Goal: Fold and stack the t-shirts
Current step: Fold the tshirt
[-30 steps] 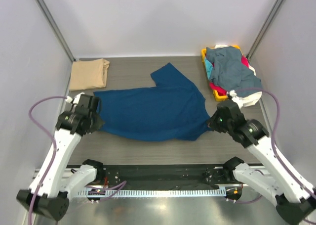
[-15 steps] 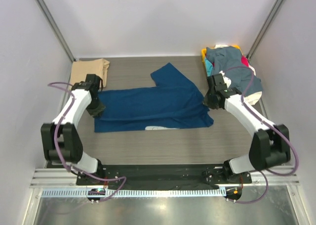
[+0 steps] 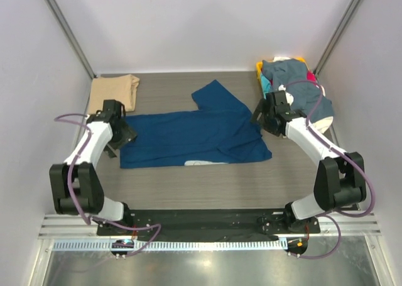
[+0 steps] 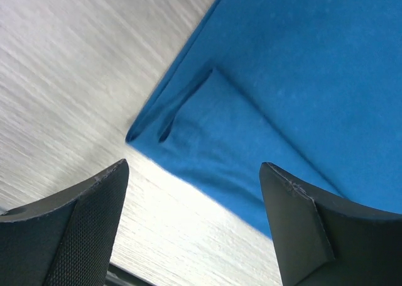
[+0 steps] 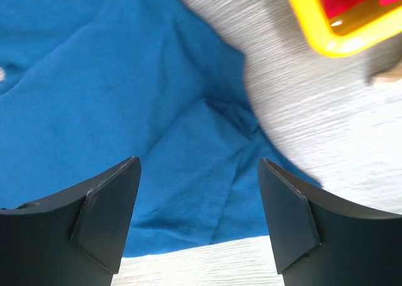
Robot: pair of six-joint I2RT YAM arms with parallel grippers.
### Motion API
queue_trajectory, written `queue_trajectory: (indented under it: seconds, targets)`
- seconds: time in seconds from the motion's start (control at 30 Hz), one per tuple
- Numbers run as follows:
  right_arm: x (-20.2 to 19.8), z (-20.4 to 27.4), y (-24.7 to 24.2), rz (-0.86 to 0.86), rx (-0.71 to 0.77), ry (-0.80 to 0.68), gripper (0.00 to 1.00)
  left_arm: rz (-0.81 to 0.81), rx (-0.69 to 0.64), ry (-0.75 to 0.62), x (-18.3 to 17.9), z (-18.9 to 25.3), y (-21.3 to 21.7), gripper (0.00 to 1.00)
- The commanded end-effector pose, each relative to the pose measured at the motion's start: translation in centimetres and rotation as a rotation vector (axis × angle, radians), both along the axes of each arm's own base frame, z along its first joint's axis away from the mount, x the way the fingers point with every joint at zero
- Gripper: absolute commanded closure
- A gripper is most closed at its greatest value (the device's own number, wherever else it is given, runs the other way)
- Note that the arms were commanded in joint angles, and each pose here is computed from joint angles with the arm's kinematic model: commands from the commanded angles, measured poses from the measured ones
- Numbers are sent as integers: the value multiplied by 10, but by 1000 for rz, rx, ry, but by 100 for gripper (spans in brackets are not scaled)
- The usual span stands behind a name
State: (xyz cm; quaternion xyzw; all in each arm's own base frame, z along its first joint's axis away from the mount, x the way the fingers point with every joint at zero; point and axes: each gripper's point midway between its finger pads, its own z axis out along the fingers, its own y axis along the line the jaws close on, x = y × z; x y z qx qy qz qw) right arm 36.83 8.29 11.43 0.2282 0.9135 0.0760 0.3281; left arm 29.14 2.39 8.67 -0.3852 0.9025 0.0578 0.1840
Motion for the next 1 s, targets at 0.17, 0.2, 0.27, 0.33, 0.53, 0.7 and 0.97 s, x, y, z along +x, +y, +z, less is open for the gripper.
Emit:
queue_trajectory:
  seconds: [0.17, 0.2, 0.27, 0.33, 0.53, 0.7, 0.97]
  targets:
    - [70, 22, 42, 169, 72, -116, 20, -116, -82, -163, 12, 35, -23, 17]
    - [92, 25, 53, 199, 89, -127, 20, -142, -72, -163, 6, 50, -23, 17]
    - [115, 29, 61, 241, 87, -147, 19, -190, -30, -140, -8, 68, -17, 17]
    - [153, 24, 70, 267, 70, -162, 20, -235, 9, -195, -18, 90, -14, 13]
    - [242, -18, 87, 287, 29, -171, 19, -270, 83, -234, -40, 110, -4, 11]
    - [287, -8, 116, 324, 50, -287, 17, -264, 101, -273, -48, 105, -2, 11]
    - [303, -42, 151, 360, 90, -339, 12, -259, 106, -357, -46, 114, -3, 10]
